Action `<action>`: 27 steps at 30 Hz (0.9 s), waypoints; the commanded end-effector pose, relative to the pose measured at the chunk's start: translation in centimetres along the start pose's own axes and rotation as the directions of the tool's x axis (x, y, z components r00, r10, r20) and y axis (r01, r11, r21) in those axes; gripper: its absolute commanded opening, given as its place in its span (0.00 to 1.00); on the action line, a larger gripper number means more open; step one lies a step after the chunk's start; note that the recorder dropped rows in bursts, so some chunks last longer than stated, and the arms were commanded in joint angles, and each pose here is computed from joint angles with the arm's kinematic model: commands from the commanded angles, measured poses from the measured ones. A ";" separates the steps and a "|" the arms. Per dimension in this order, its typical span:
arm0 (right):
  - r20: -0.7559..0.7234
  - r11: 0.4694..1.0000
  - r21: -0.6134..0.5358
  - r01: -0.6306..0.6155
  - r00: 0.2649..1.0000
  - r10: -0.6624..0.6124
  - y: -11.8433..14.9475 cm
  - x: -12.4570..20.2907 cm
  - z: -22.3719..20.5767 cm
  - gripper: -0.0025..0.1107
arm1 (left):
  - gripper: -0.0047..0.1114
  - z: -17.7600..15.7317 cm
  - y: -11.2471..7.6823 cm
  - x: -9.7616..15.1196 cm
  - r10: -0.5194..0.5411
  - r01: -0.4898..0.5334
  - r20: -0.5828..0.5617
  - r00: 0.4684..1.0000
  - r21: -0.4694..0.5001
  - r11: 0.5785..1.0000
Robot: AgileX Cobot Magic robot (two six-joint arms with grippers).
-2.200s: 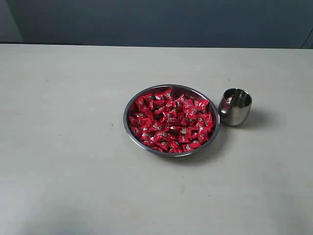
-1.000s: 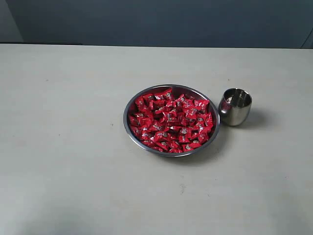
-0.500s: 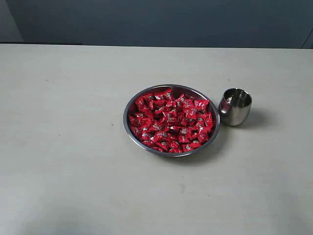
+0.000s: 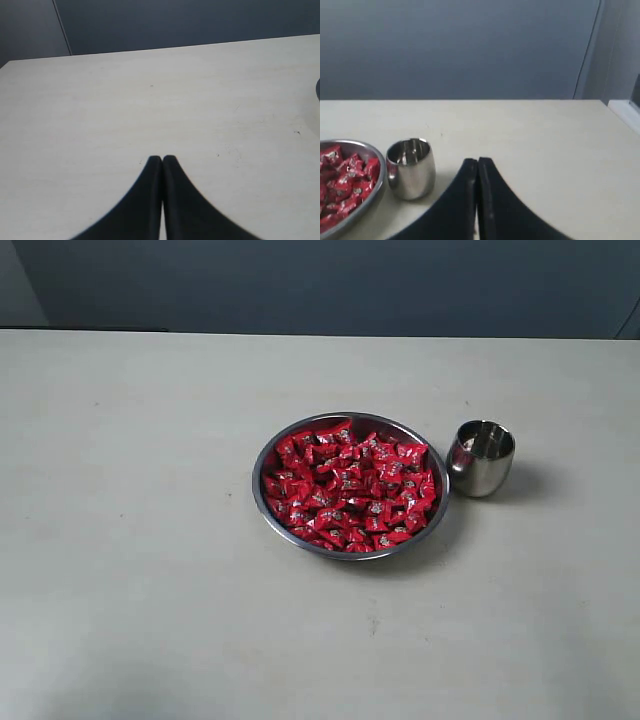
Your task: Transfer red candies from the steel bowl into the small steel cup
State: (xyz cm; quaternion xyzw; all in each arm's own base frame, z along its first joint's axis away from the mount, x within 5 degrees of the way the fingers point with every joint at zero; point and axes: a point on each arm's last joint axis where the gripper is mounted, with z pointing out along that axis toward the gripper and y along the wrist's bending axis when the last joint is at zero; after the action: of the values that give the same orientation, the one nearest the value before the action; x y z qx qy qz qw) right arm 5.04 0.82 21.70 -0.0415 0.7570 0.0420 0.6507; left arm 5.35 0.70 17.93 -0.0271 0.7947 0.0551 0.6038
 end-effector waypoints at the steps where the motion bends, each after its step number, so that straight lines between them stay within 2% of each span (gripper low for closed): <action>1: 0.043 1.000 0.003 -0.001 0.999 0.001 0.0 -3.1 -0.4 0.02 | 0.04 -0.1 0.0 -0.3 0.002 -0.002 0.019 1.000 0.006 1.000; 5: 0.059 1.000 0.003 0.000 0.998 0.000 0.0 -6.1 -0.3 0.02 | 0.04 -0.1 0.0 -0.3 0.002 -0.002 0.019 1.000 0.006 1.000; 9: 0.103 1.000 0.006 0.003 0.995 -0.004 0.0 -10.9 0.1 0.02 | 0.04 -0.1 0.0 -0.3 0.002 -0.002 0.019 1.000 0.006 1.000; 12: 0.220 1.000 0.022 0.003 0.975 -0.008 -0.2 -12.7 -0.3 0.02 | 0.04 -0.1 0.0 -0.3 0.002 -0.002 0.019 1.000 0.006 1.000; 21: 0.252 1.000 0.026 0.000 0.968 -0.007 -0.2 -13.0 -0.3 0.02 | 0.04 -0.1 0.0 -0.3 0.002 -0.002 0.019 1.000 0.006 1.000; 23: 0.260 0.999 0.007 -0.044 0.965 0.041 -0.1 -13.1 -0.3 0.02 | 0.04 -0.1 0.0 -0.3 0.002 -0.002 0.019 1.000 0.006 1.000; 27: 0.199 0.999 -0.002 -0.044 0.979 0.044 -0.1 -12.5 0.0 0.02 | 0.04 -0.1 0.0 -0.3 0.002 -0.002 0.019 1.000 0.006 1.000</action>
State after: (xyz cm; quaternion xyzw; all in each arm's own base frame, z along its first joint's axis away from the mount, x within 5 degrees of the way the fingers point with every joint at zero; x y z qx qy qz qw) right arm 6.65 0.82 34.26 -0.0204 0.6770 0.0569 0.7335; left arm 5.35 0.70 17.93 -0.0271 0.7947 0.0551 0.6038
